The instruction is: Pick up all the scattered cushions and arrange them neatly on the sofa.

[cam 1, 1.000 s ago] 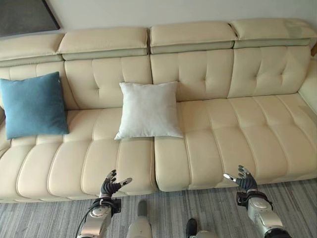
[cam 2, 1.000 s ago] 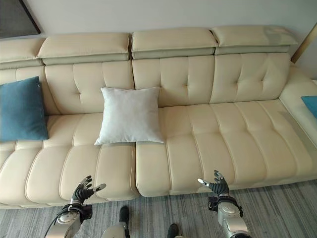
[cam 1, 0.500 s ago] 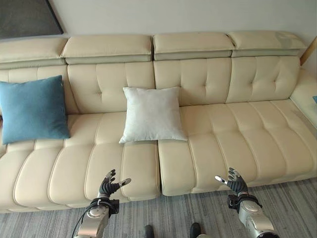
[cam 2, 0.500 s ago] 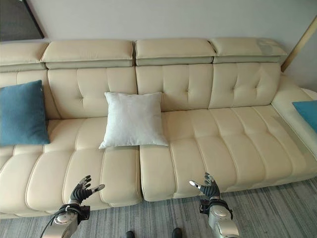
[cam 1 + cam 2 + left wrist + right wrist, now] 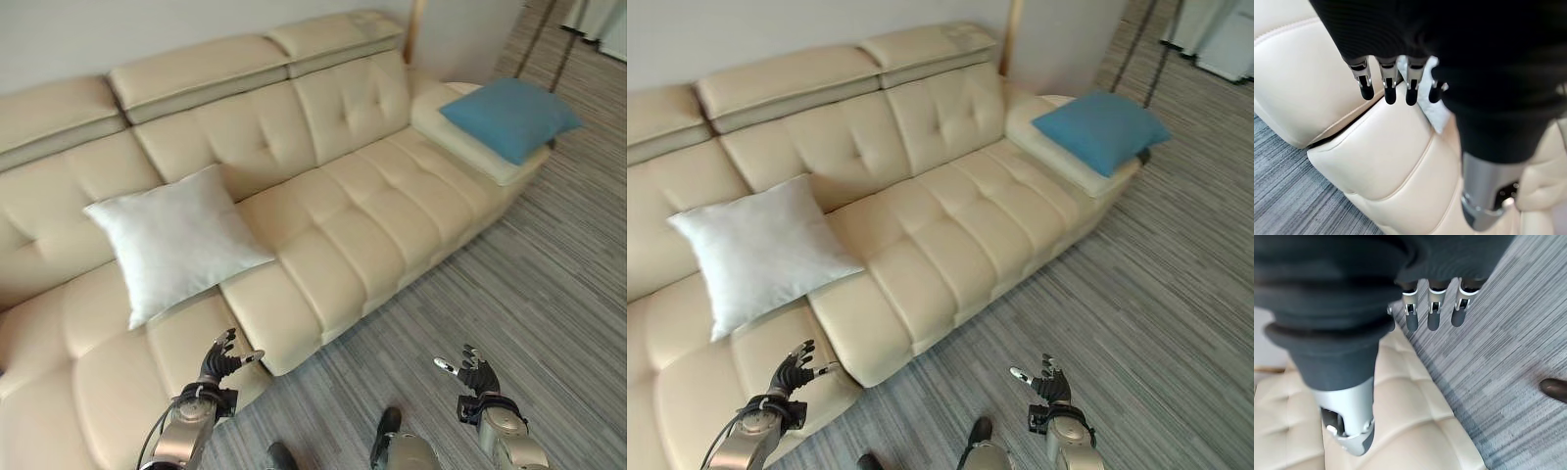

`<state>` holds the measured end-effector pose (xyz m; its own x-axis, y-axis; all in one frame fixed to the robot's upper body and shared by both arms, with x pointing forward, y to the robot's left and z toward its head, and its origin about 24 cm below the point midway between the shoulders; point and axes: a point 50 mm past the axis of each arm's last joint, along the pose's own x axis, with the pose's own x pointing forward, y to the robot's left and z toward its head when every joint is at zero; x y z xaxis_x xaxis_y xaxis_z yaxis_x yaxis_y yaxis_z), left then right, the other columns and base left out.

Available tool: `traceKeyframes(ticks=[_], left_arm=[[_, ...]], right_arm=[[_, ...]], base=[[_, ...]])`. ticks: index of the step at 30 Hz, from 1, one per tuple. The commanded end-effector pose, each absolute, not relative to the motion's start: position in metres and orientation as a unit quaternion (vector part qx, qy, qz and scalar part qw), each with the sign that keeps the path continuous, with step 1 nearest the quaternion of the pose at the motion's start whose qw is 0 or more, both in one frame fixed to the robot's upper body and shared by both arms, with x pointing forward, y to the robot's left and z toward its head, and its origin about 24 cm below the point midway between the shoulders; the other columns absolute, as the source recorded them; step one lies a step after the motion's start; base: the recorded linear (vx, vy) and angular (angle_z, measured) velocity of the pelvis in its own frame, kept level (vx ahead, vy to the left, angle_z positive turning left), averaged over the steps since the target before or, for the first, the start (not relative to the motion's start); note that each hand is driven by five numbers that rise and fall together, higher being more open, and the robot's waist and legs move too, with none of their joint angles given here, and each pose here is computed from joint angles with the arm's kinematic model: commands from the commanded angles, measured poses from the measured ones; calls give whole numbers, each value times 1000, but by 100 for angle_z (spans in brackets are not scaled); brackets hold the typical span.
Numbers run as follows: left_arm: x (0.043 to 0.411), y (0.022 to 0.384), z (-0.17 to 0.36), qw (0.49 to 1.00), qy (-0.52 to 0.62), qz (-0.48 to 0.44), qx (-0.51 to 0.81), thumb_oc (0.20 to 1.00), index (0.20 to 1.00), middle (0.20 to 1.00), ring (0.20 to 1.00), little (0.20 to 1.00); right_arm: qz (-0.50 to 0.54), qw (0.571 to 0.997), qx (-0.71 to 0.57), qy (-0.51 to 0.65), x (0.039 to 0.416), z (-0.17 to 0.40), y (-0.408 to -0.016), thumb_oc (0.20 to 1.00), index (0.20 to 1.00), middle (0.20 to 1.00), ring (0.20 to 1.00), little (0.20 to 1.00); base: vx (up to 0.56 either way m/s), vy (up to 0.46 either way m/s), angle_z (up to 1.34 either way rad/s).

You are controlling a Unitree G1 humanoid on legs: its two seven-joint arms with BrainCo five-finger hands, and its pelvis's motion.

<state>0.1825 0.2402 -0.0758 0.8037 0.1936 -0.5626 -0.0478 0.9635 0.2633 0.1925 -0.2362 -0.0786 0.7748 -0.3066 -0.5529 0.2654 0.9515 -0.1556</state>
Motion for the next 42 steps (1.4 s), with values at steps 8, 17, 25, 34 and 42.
traceKeyframes(ticks=[8,17,25,34,42], left_arm=[[215,229,-50,964,231,28,130,1000,1000,1000,1000,1000],[213,218,-52,971,221,50,83,1000,1000,1000,1000,1000],[209,215,-60,966,238,56,84,1000,1000,1000,1000,1000],[201,224,-65,959,258,42,114,1000,1000,1000,1000,1000],[204,229,-59,960,248,50,118,1000,1000,1000,1000,1000]], right_arm=[[-158,953,-70,250,204,-57,-258,1000,1000,1000,1000,1000],[-119,966,-91,213,226,-41,-248,1000,1000,1000,1000,1000],[-113,965,-92,216,231,-44,-242,1000,1000,1000,1000,1000],[-94,961,-81,249,220,-60,-230,1000,1000,1000,1000,1000],[-82,961,-73,255,217,-64,-221,1000,1000,1000,1000,1000]], base=[[129,-248,-64],[171,-114,-102],[225,49,-86],[214,136,-58],[157,85,-25]])
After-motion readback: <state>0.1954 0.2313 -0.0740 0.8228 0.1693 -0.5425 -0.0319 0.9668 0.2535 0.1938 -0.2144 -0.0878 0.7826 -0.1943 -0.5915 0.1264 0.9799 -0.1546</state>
